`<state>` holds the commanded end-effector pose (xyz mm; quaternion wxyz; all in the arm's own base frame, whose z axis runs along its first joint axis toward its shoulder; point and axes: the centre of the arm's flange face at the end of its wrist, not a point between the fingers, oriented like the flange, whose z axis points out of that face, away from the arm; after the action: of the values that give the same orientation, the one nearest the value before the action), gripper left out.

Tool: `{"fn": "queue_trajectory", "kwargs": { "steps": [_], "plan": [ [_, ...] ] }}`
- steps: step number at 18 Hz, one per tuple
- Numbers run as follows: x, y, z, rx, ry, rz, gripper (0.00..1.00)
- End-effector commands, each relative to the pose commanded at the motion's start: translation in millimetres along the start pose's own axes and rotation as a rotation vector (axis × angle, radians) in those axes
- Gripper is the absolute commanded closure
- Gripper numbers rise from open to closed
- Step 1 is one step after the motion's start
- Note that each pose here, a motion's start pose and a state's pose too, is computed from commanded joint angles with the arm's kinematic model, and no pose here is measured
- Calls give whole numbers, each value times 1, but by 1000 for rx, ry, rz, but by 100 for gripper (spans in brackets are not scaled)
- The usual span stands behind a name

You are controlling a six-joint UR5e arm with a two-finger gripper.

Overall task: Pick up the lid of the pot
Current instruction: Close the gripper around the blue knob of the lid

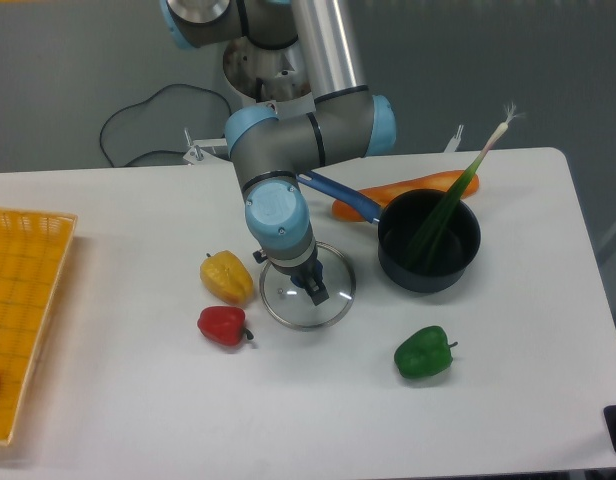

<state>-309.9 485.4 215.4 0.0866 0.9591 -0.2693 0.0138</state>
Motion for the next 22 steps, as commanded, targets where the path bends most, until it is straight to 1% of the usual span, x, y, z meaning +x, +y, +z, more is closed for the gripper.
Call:
{"fn": "queue_trajectory", "kwargs": {
  "steps": [5,12,15,22],
  "plan": [
    [-2,1,5,28,6,-6,0],
    [3,4,9,25,20,-9,0],
    [6,11,15,24,37,-1,0],
    [5,10,14,43,37,4,0]
  ]
}}
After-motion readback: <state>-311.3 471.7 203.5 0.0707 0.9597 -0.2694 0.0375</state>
